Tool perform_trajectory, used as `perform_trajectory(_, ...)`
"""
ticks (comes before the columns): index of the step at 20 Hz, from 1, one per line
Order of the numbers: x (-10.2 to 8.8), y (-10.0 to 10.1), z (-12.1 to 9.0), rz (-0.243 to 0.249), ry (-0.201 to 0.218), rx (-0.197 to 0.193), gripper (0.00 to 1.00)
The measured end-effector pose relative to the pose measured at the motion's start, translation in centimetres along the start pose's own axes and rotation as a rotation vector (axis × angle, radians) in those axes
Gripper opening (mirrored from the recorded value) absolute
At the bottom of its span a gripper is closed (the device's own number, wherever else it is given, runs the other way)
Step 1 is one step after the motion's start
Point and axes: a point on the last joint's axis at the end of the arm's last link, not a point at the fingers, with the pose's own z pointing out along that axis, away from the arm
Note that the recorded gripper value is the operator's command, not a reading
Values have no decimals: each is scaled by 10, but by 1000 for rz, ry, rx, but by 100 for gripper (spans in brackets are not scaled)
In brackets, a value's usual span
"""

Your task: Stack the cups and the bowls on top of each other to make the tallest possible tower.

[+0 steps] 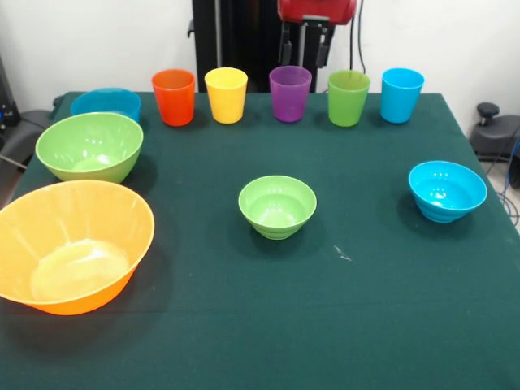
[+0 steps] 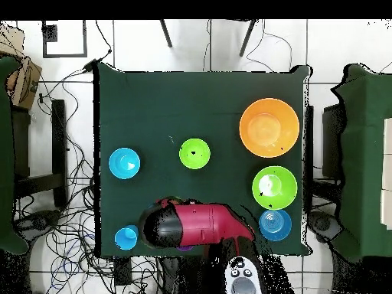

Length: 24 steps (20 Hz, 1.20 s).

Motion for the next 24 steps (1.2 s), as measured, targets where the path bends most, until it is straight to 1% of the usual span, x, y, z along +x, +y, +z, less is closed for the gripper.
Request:
perform_trajectory(4, 6, 10, 8, -21, 21, -1, 100)
perform_trajectory(7, 16, 22, 20, -51, 52, 1, 100)
perform_trajectory(10, 22, 26, 32, -66, 62, 3, 100)
perform_trajectory(15, 31, 24, 53, -70, 59, 5, 100)
perform_trajectory(18, 34, 23, 61, -66, 67, 2, 100)
perform_trajectory(21, 36, 20, 65, -60, 77, -1, 100)
perform_trajectory(24, 35, 17, 65, -53, 77, -1, 100)
